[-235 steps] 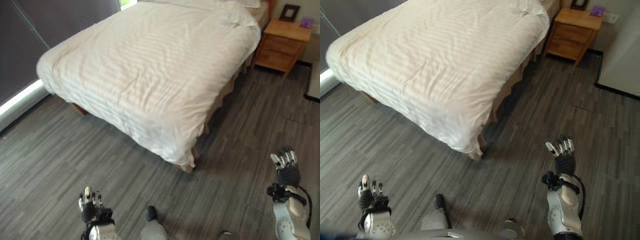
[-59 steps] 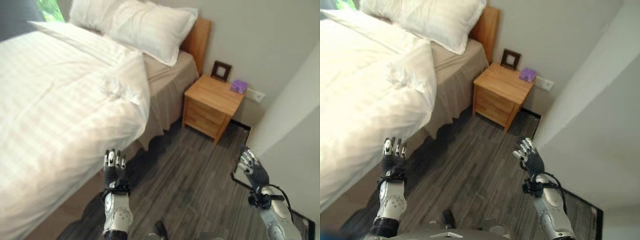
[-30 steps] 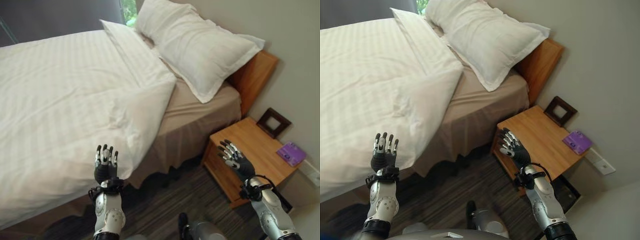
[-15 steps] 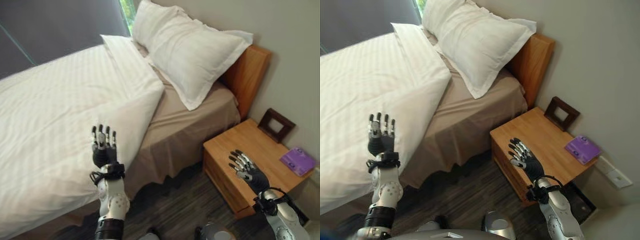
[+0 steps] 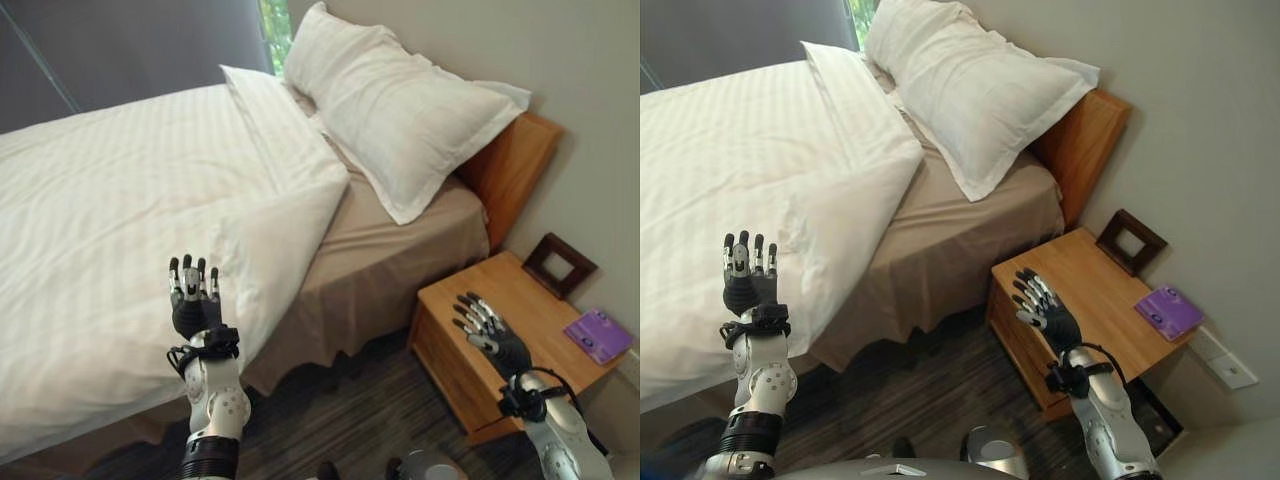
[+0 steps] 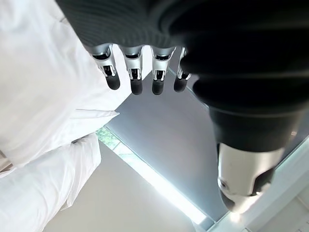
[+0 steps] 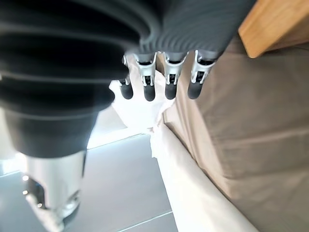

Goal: Making the bed.

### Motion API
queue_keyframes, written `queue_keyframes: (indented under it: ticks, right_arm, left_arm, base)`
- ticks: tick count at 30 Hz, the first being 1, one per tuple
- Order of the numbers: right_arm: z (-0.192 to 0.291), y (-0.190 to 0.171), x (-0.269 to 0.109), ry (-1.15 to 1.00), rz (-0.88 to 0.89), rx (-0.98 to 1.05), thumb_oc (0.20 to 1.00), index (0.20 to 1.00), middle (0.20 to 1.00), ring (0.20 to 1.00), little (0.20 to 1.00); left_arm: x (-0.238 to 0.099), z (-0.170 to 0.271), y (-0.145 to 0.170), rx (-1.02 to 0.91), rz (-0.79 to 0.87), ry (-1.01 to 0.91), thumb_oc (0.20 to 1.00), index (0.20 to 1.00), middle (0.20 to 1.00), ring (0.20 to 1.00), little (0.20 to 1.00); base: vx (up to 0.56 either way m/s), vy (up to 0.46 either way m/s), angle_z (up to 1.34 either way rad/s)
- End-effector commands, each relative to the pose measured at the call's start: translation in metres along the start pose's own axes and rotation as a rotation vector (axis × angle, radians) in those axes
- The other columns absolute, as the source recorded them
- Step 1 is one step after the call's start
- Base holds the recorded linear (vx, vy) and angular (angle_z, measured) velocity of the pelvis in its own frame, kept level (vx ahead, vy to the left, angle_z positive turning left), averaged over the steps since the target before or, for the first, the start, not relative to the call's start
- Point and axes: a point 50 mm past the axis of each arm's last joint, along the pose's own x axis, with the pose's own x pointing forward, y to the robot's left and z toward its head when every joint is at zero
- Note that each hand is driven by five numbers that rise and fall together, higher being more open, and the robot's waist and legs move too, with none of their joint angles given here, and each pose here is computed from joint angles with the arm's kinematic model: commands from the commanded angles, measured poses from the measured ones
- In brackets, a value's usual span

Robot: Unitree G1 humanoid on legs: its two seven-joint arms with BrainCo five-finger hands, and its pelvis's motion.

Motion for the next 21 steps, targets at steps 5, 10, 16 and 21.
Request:
queue_keyframes:
  ticks: [5, 10, 16, 21]
  right_arm:
    - [0.010, 0.006, 0.000, -0.093, 0.020, 0.009, 1.000, 1.000, 1.000, 1.000, 1.000]
    - [0.010, 0.002, -0.005, -0.059, 0.042, -0.024, 1.000, 1.000, 1.000, 1.000, 1.000]
    - [0.003, 0.006, -0.013, 0.045, 0.145, -0.036, 1.000, 1.000, 1.000, 1.000, 1.000]
    - [0.003, 0.007, -0.016, 0.079, 0.196, -0.028, 1.000, 1.000, 1.000, 1.000, 1.000]
  left_arm:
    - [0.036, 0.051, -0.011, 0.399, -0.127, -0.162, 1.000, 1.000, 1.000, 1.000, 1.000]
    - [0.059, 0.082, -0.003, 0.565, -0.079, -0.205, 1.000, 1.000, 1.000, 1.000, 1.000]
    - [0.111, 0.155, 0.049, 0.945, 0.262, -0.068, 1.000, 1.000, 1.000, 1.000, 1.000]
    - [0.123, 0.191, 0.047, 1.112, 0.305, 0.005, 1.000, 1.000, 1.000, 1.000, 1.000]
  base:
    - [0.07, -0.068, 0.53]
    - [0.06, -0.081, 0.25]
    - [0.00, -0.023, 0.02]
    - [-0.06, 0.023, -0.08]
